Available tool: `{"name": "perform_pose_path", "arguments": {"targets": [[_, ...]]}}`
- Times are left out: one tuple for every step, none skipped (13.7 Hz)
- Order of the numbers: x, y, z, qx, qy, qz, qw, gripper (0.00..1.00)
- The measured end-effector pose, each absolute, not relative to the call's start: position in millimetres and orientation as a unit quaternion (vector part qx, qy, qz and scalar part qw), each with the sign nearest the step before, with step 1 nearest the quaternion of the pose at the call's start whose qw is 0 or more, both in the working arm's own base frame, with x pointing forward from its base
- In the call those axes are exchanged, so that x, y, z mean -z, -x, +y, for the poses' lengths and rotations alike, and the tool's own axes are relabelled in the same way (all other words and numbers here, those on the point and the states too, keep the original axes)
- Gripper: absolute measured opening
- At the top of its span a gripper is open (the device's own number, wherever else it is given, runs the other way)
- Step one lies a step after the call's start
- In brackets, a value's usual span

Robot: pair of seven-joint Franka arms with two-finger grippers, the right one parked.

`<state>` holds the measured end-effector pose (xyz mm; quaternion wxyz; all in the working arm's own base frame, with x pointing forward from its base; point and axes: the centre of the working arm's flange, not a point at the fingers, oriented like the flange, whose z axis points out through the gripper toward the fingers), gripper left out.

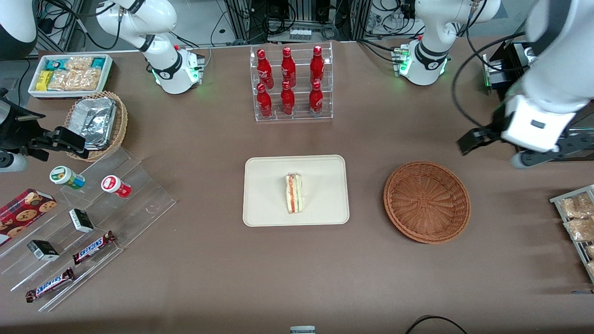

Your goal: Place sandwich from basket to tray

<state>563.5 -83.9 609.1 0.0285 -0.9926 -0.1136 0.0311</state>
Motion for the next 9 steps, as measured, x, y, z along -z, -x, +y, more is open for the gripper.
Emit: {"name": "perform_pose_path", "arguments": {"targets": [[-607,-557,-65,-0.037,0.994,-0.098,0.027,1.0],[-608,-549,-49,-0.041,0.995,-0.084,0.022,1.0],[-610,-542,-37,-0.043,0.996,-0.073,0.017,1.0],[-614,-535,-25,-0.041,0.997,-0.067,0.014,1.0],[-619,-530,-14,-0.038,0.997,-0.067,0.012,1.0],[-624,-527,-3,-0.034,0.997,-0.07,0.01,1.0],[-628,-525,5,-0.031,0.997,-0.073,0.009,1.0],[-630,-525,10,-0.029,0.997,-0.074,0.008,1.0],[-631,-526,11,-0.027,0.997,-0.075,0.008,1.0]]}}
